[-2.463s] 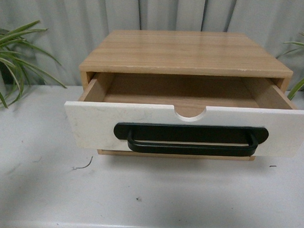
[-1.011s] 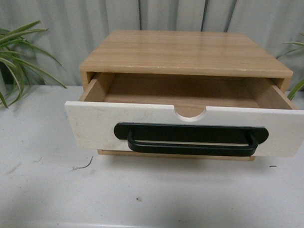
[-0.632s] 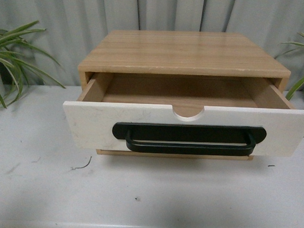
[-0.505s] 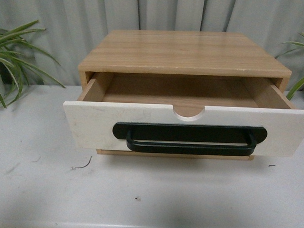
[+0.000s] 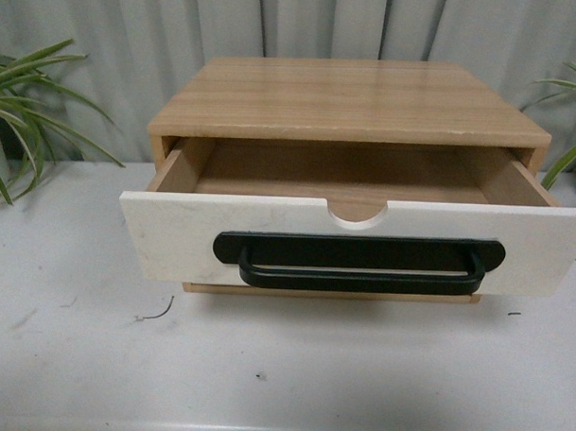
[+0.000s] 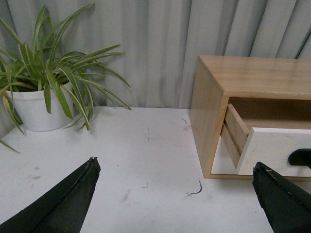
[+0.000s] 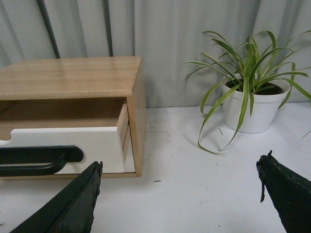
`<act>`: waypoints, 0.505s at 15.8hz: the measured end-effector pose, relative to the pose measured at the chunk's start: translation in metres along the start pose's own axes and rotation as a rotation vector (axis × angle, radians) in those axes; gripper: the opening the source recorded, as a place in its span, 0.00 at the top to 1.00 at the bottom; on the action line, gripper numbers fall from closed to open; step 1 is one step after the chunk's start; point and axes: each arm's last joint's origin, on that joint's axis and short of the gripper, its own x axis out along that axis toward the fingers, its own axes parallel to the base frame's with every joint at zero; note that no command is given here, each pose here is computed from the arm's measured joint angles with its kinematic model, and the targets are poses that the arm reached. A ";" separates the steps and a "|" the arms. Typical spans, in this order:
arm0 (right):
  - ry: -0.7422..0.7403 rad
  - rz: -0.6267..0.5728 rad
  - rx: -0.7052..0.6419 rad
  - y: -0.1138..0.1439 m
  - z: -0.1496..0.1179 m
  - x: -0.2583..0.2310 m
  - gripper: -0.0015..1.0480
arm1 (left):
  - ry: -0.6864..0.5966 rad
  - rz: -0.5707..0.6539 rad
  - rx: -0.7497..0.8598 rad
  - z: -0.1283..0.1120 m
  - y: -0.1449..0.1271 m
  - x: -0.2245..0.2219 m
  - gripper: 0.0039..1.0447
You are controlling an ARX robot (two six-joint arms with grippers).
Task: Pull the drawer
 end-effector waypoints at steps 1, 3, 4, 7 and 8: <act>0.000 0.000 0.000 0.000 0.000 0.000 0.06 | 0.000 0.000 0.000 0.000 0.000 0.000 0.06; 0.000 0.000 0.000 0.000 0.000 0.000 0.06 | 0.000 0.000 0.000 0.000 0.000 0.000 0.06; 0.000 0.000 0.000 0.000 0.000 0.000 0.06 | 0.000 0.000 0.000 0.000 0.000 0.000 0.06; 0.000 0.000 0.000 0.000 0.000 0.000 0.06 | 0.000 0.000 0.000 0.000 0.000 0.000 0.06; 0.000 0.000 0.000 0.000 0.000 0.000 0.06 | 0.000 0.000 0.000 0.000 0.000 0.000 0.06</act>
